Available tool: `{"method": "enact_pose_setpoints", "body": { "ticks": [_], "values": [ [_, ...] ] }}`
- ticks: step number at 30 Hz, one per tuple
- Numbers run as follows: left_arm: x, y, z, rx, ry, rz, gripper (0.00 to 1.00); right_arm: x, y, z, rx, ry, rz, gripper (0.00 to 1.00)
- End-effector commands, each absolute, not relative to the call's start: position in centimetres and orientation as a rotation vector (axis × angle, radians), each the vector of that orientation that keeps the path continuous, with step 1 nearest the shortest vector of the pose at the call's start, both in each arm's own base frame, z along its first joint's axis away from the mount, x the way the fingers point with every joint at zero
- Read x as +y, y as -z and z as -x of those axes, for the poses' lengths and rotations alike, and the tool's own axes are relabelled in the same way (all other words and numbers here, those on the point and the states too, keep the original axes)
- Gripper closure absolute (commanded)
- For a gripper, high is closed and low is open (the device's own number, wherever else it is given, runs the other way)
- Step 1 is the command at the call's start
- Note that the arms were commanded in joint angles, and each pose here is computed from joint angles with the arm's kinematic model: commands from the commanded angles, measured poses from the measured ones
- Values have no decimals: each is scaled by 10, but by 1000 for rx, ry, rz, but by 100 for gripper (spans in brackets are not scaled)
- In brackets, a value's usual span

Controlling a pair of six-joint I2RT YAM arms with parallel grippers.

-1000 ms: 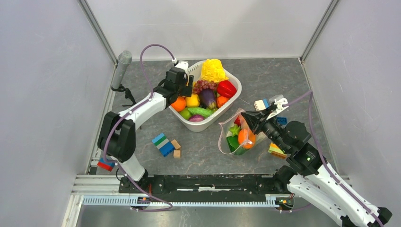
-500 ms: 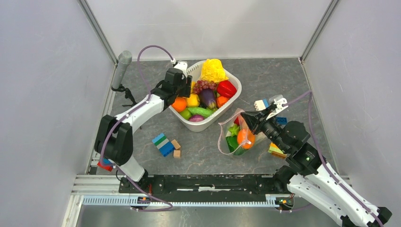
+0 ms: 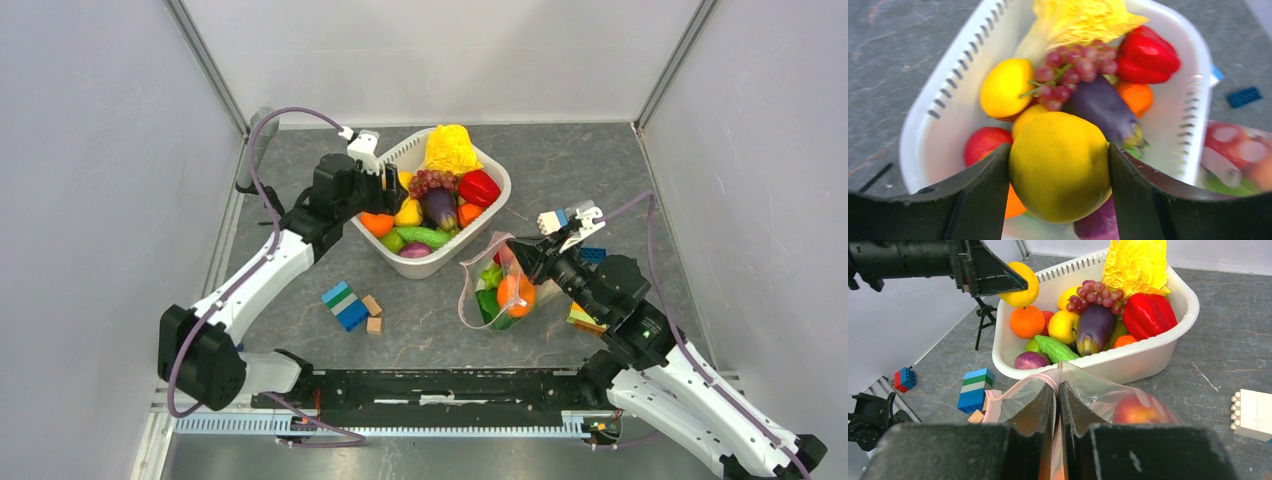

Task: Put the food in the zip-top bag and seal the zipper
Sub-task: Pick up the fake fruit from the bin, then place the fake fruit in the zipper food storage bag.

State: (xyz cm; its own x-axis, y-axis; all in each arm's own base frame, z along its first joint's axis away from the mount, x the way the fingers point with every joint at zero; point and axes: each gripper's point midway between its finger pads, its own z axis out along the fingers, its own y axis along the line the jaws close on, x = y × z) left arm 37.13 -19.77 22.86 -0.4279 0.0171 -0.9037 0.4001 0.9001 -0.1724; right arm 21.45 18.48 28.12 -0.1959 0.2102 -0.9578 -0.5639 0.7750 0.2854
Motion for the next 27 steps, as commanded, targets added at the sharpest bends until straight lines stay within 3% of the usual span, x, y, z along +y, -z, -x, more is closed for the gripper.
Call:
{"method": "enact_pose_setpoints", "body": {
  "ticks": [1, 5, 14, 21, 27],
  "values": [
    [-228, -272, -338, 1854, 739, -359, 80, 187, -292, -217, 1584, -744, 257, 87],
    [-250, -308, -301, 1733, 992, -436, 79, 188, -289, -218, 1592, -744, 249, 87],
    [-263, -369, -225, 1503, 1308, -568, 78, 190, -285, -221, 1603, -753, 239, 87],
    [-301, -375, -153, 1383, 1491, -811, 78, 193, -292, -221, 1584, -773, 234, 87],
    [-337, -353, -128, 1357, 1529, -931, 77, 190, -294, -218, 1577, -777, 228, 87]
  ]
}}
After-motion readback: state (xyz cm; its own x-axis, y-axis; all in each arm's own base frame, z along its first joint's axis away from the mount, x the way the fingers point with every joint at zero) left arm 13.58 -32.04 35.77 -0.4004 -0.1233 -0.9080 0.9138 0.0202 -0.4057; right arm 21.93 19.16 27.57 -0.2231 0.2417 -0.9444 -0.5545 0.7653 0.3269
